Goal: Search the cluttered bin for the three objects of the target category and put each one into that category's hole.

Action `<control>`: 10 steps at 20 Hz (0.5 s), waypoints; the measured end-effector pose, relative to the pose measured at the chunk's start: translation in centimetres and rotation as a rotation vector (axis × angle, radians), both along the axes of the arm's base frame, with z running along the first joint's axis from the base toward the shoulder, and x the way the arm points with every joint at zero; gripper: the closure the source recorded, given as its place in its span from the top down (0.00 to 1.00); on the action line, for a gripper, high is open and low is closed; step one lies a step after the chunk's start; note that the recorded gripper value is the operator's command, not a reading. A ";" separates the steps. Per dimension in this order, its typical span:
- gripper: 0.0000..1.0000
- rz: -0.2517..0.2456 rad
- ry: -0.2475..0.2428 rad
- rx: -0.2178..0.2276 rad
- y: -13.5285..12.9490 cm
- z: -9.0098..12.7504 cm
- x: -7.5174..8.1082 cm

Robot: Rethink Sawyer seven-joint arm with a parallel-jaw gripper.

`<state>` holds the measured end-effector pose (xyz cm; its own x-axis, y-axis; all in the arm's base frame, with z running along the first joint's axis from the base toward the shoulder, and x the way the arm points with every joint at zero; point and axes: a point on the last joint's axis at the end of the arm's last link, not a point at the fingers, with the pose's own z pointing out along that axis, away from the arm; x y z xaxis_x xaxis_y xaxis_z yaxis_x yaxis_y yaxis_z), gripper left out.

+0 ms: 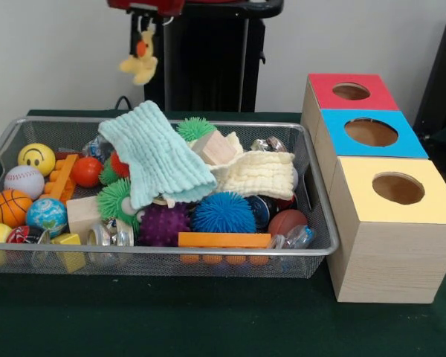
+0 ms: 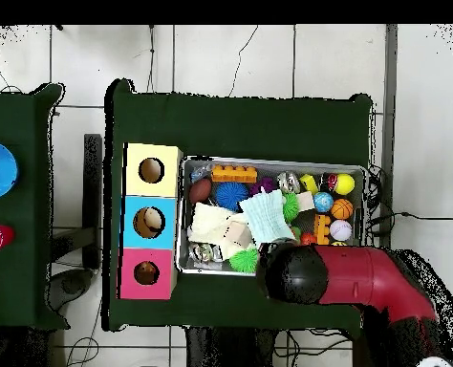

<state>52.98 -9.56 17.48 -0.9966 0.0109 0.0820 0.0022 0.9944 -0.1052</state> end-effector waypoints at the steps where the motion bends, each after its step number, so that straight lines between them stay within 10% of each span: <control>1: 0.00 -0.020 0.013 0.015 0.7 -0.2 -0.7; 10: 0.00 -0.215 0.118 0.111 7.3 -2.1 -7.7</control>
<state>45.29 -2.25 15.43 -0.9557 0.2060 0.2103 0.2090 0.9779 -0.0080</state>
